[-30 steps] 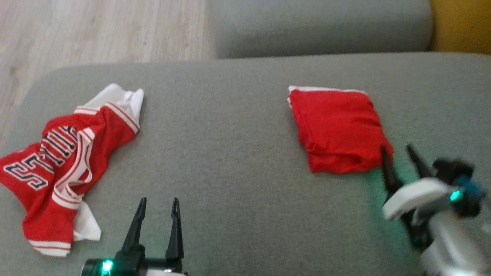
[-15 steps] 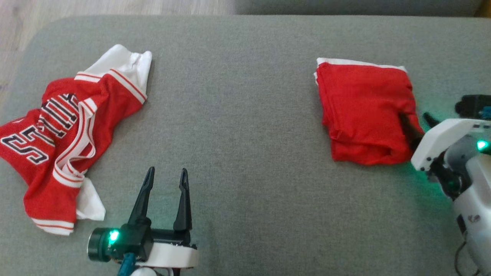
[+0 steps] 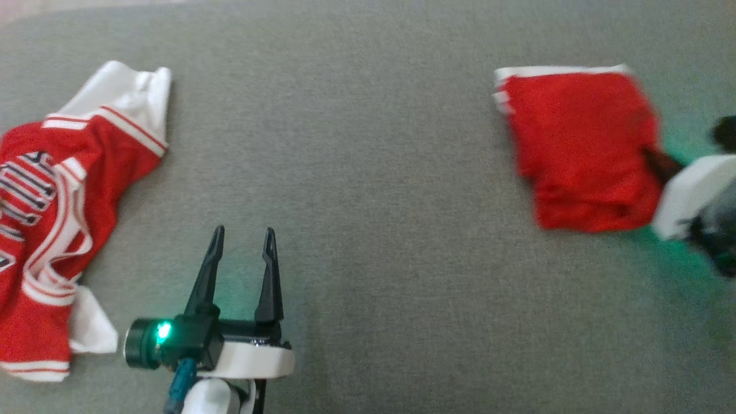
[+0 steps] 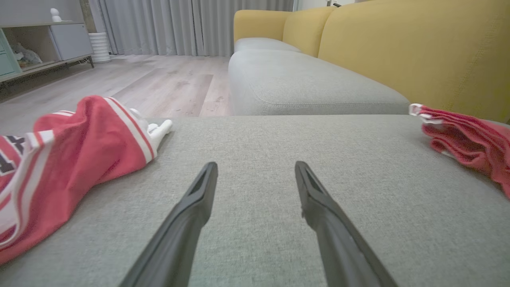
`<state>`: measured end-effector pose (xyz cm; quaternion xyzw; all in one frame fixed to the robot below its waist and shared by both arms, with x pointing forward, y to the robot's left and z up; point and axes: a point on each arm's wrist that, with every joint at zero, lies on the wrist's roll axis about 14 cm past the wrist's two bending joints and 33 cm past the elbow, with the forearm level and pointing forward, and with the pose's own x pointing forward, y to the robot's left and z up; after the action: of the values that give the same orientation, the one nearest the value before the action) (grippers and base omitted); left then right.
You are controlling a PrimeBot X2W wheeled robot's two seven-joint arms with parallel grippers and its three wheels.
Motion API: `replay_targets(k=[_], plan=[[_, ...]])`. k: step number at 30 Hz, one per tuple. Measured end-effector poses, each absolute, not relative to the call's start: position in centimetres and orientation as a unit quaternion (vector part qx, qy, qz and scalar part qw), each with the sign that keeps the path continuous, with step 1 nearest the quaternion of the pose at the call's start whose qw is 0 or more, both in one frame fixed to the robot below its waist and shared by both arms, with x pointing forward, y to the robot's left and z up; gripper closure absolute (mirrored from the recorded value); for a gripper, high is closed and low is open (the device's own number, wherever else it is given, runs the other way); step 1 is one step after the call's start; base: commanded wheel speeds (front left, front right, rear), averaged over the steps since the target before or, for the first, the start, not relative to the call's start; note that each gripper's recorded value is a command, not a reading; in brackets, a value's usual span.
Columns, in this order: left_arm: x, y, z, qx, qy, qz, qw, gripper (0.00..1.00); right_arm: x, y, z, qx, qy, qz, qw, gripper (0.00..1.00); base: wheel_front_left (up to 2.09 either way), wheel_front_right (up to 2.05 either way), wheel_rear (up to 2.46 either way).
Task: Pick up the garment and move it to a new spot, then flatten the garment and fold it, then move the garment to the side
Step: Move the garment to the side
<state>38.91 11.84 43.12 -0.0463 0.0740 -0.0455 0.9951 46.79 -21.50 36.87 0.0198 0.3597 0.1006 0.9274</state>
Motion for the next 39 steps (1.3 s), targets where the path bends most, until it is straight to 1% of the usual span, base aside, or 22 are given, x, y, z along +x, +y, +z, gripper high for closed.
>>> replay_targets(k=[3, 6, 10, 13, 15, 17, 18, 19, 20, 21, 23, 27, 31, 35, 39], plan=[[40.0, 11.0, 42.6, -0.051, 0.077, -0.060, 0.994, 0.00, 47.1, -27.1, 37.3, -0.022, 0.363, 0.054, 0.930, 1.00, 0.00, 0.00, 0.00], [41.6, 10.2, 42.2, -0.053, 0.075, -0.075, 0.993, 0.00, 47.2, -32.5, 37.8, -0.070, 0.370, 0.010, 0.926, 1.00, 0.00, 0.00, 0.00], [43.8, 8.8, 41.4, -0.058, 0.074, -0.097, 0.991, 0.00, 48.2, -38.8, 39.2, -0.120, 0.362, -0.050, 0.923, 1.00, 0.00, 0.00, 0.00], [45.3, 7.9, 40.3, -0.064, 0.078, -0.109, 0.989, 0.00, 48.9, -42.5, 39.8, -0.153, 0.353, -0.090, 0.919, 1.00, 0.00, 0.00, 0.00], [45.5, 7.6, 39.5, -0.065, 0.086, -0.113, 0.988, 0.00, 49.2, -43.1, 39.4, -0.157, 0.354, -0.098, 0.917, 1.00, 0.00, 0.00, 0.00], [45.5, 7.5, 39.0, -0.066, 0.092, -0.114, 0.987, 0.00, 49.4, -43.4, 39.1, -0.188, 0.357, -0.096, 0.910, 1.00, 0.00, 0.00, 0.00], [45.5, 7.6, 39.0, -0.065, 0.092, -0.114, 0.987, 0.00, 49.6, -43.6, 39.3, -0.197, 0.352, -0.098, 0.910, 0.75, 0.00, 0.00, 0.00], [45.6, 7.7, 39.1, -0.065, 0.091, -0.113, 0.987, 0.00, 49.8, -43.8, 39.5, -0.203, 0.348, -0.102, 0.909, 0.17, 0.00, 0.00, 0.00], [45.5, 7.7, 39.1, -0.064, 0.090, -0.112, 0.987, 0.00, 49.9, -44.1, 39.9, -0.209, 0.344, -0.108, 0.909, 0.17, 0.00, 0.00, 0.00], [45.5, 7.8, 39.2, -0.065, 0.090, -0.112, 0.988, 0.00, 49.9, -44.4, 40.3, -0.216, 0.339, -0.114, 0.909, 0.00, 0.00, 0.00, 0.00], [45.4, 7.9, 39.5, -0.067, 0.088, -0.109, 0.988, 0.00, 50.1, -44.7, 41.2, -0.236, 0.330, -0.121, 0.906, 0.00, 0.00, 0.00, 0.00], [45.2, 8.2, 40.7, -0.062, 0.077, -0.107, 0.989, 0.00, 51.0, -42.4, 42.4, -0.233, 0.286, -0.117, 0.922, 0.00, 0.00, 0.00, 0.00], [44.2, 8.7, 42.4, -0.059, 0.062, -0.098, 0.991, 0.00, 50.5, -36.1, 41.2, -0.187, 0.257, -0.073, 0.945, 0.00, 0.00, 0.00, 0.00], [41.5, 9.6, 42.9, -0.052, 0.070, -0.083, 0.993, 0.00, 48.0, -28.7, 39.8, -0.131, 0.230, -0.006, 0.964, 0.00, 0.00, 0.00, 0.00], [38.7, 11.1, 43.3, -0.043, 0.074, -0.059, 0.995, 0.00, 45.2, -22.1, 40.3, -0.062, 0.182, 0.056, 0.980, 0.00, 0.00, 0.00, 0.00]])
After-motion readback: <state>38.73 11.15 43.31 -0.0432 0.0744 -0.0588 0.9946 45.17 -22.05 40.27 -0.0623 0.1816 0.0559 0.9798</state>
